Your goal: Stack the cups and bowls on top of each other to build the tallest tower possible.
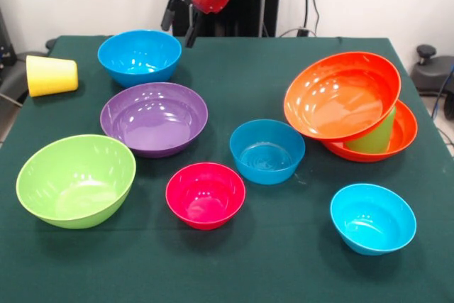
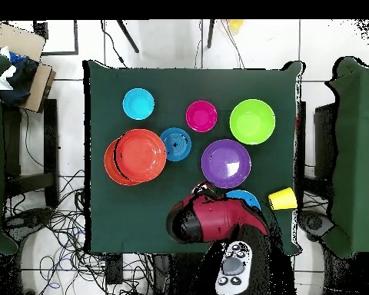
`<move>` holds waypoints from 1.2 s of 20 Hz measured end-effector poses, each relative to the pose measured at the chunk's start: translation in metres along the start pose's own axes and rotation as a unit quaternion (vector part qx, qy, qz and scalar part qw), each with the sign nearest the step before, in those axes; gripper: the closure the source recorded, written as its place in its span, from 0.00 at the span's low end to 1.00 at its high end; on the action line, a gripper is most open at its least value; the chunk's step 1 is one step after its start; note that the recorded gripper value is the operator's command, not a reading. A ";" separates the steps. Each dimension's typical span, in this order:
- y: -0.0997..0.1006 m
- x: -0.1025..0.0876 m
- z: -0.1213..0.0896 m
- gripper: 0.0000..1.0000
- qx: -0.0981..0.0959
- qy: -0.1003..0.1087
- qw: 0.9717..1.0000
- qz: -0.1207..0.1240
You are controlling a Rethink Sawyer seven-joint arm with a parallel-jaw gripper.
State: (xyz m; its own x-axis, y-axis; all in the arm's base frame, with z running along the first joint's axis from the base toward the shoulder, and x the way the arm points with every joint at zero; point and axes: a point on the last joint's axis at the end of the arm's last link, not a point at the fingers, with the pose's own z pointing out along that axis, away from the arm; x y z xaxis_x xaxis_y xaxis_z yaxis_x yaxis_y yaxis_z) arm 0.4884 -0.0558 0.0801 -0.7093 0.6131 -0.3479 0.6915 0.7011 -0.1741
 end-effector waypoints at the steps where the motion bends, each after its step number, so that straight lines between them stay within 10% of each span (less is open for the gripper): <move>1: -0.003 -0.002 0.001 0.00 0.000 0.001 1.000 0.001; 24: -0.020 -0.014 0.006 0.00 -0.010 -0.002 1.000 -0.016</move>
State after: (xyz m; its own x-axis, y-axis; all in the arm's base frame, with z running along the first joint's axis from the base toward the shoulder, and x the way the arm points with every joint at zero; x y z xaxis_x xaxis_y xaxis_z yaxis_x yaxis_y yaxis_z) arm 0.4850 -0.0803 0.0828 -0.7309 0.5881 -0.3464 0.6650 0.7278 -0.1674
